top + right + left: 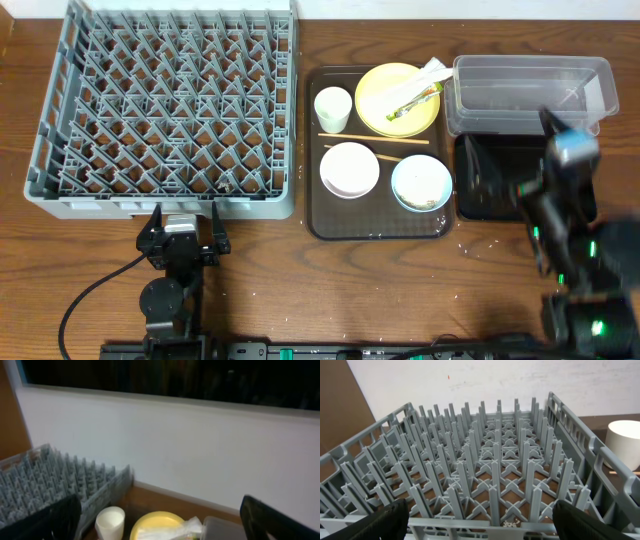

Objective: Sort waste into correct bins and load items into the dishwasher
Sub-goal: 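Move right gripper to the white wrapper on the yellow plate and grasp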

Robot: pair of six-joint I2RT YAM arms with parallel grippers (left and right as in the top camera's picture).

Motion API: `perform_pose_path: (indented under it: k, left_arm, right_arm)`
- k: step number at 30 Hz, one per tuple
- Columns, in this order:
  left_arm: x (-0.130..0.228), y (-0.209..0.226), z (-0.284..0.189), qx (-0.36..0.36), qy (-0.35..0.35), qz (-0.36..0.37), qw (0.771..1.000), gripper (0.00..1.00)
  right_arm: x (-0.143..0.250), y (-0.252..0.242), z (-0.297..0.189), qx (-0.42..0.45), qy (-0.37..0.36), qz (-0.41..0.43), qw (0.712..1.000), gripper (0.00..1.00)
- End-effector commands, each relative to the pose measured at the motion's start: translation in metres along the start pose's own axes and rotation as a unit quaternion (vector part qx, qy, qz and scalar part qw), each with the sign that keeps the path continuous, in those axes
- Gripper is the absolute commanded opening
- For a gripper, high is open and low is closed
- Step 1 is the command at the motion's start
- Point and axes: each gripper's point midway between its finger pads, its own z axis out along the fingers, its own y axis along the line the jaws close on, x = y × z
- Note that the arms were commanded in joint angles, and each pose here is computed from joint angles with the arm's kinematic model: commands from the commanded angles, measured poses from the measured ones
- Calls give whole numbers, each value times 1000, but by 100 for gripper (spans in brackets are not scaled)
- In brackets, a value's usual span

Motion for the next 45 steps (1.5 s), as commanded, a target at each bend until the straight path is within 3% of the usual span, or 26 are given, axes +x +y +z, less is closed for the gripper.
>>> perform_pose_path:
  k: [1, 7, 15, 20, 25, 27, 29, 31, 32, 34, 36, 45]
  left_arm:
    - [18, 2, 1, -7, 29, 3, 1000, 93]
    - [18, 2, 1, -7, 29, 3, 1000, 93]
    - [18, 2, 1, -7, 29, 3, 1000, 93]
    - [18, 2, 1, -7, 29, 3, 1000, 93]
    - [18, 2, 1, -7, 29, 3, 1000, 93]
    - [18, 2, 1, -7, 29, 3, 1000, 93]
    - [18, 2, 1, -7, 29, 3, 1000, 93]
    - [18, 2, 1, -7, 29, 3, 1000, 93]
    - [18, 2, 1, -7, 29, 3, 1000, 93]
    - [18, 2, 1, -7, 29, 3, 1000, 93]
    - [18, 2, 1, -7, 29, 3, 1000, 93]
    - [18, 2, 1, -7, 29, 3, 1000, 93]
  right_arm:
    - [-11, -2, 31, -18, 49, 11, 999, 99]
    - [5, -12, 91, -27, 200, 57, 978, 99]
    - [57, 0, 162, -61, 363, 83, 926, 99]
    - [89, 29, 190, -147, 382, 124, 904, 99]
    - [123, 33, 210, -167, 398, 142, 891, 99]
    - [136, 32, 215, -162, 409, 153, 885, 86]
    - [150, 25, 219, -127, 426, 179, 878, 73]
    - [168, 8, 223, -40, 447, 226, 865, 72]
    - [179, -3, 223, 16, 456, 248, 854, 73]
    - [195, -19, 221, 114, 461, 285, 833, 86]
    - [208, -26, 220, 181, 457, 299, 818, 88]
    - [258, -20, 228, 335, 428, 276, 793, 96]
